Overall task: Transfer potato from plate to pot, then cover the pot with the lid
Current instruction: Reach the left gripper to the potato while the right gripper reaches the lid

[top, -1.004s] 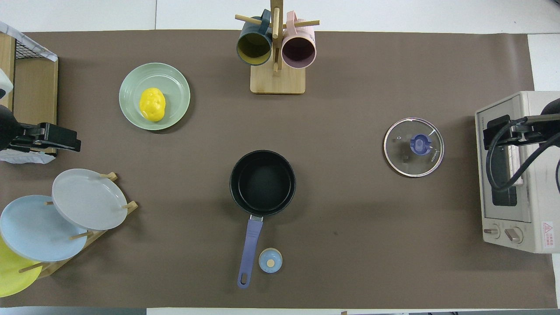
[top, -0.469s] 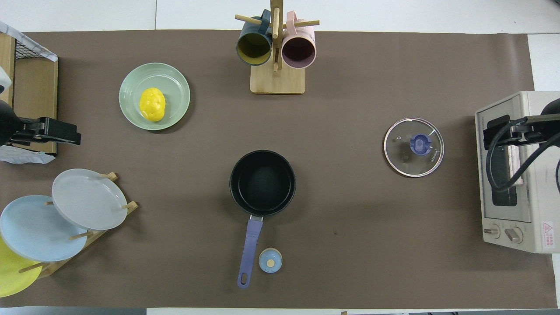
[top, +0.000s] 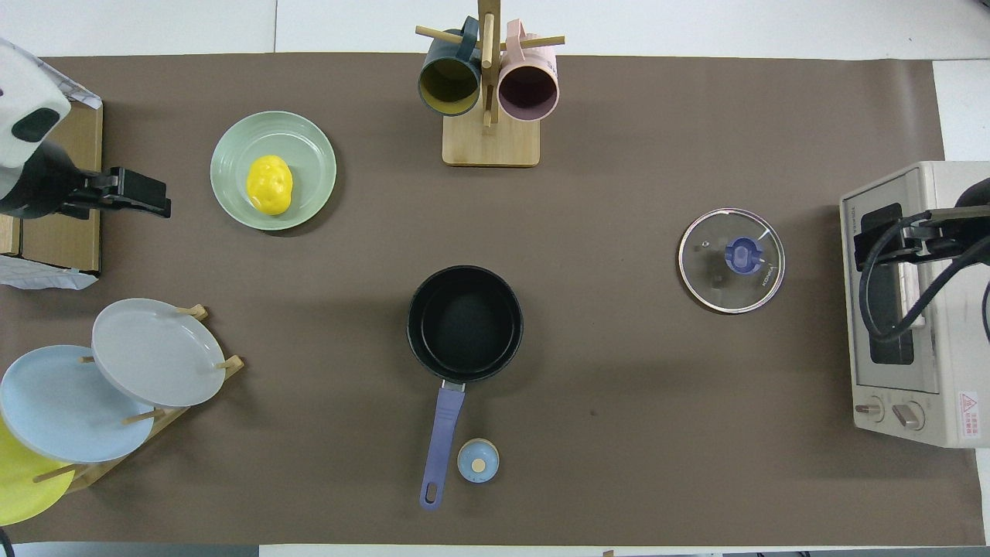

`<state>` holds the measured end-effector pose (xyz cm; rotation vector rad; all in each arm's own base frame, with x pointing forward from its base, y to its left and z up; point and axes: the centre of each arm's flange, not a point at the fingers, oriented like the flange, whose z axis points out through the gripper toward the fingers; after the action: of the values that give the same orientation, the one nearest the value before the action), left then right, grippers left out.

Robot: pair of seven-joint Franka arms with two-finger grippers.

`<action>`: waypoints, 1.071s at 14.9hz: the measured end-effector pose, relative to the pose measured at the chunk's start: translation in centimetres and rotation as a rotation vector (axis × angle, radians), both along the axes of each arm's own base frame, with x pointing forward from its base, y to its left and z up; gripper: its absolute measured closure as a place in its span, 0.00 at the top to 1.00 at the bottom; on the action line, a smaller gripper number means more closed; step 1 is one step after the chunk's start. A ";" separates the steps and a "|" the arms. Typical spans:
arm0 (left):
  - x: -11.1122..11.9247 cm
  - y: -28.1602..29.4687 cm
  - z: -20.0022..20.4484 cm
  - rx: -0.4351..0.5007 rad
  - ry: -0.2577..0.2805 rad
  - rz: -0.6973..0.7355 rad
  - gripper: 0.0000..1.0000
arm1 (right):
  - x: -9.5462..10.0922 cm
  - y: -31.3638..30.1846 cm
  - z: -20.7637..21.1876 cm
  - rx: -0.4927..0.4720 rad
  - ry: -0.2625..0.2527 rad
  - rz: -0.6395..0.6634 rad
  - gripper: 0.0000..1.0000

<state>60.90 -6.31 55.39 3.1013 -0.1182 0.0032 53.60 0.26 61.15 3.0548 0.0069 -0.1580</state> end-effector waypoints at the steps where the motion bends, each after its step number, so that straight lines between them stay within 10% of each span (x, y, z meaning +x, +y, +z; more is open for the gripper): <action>1: 1.8 -0.5 -2.1 -0.007 0.004 -0.004 1.00 | -0.1 0.3 -0.4 0.020 0.008 0.029 1.00; 7: 8.1 -4.8 -14.4 -0.082 -0.001 0.035 1.00 | 0.2 4.4 -7.9 0.090 -0.066 0.185 1.00; 16: 8.9 -5.7 -18.8 -0.009 -0.013 0.184 1.00 | 5.7 4.3 -24.4 0.104 -0.124 0.361 1.00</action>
<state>69.85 -12.05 36.59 3.0912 0.1668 0.0291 59.34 4.59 36.77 3.0927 0.5695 0.0580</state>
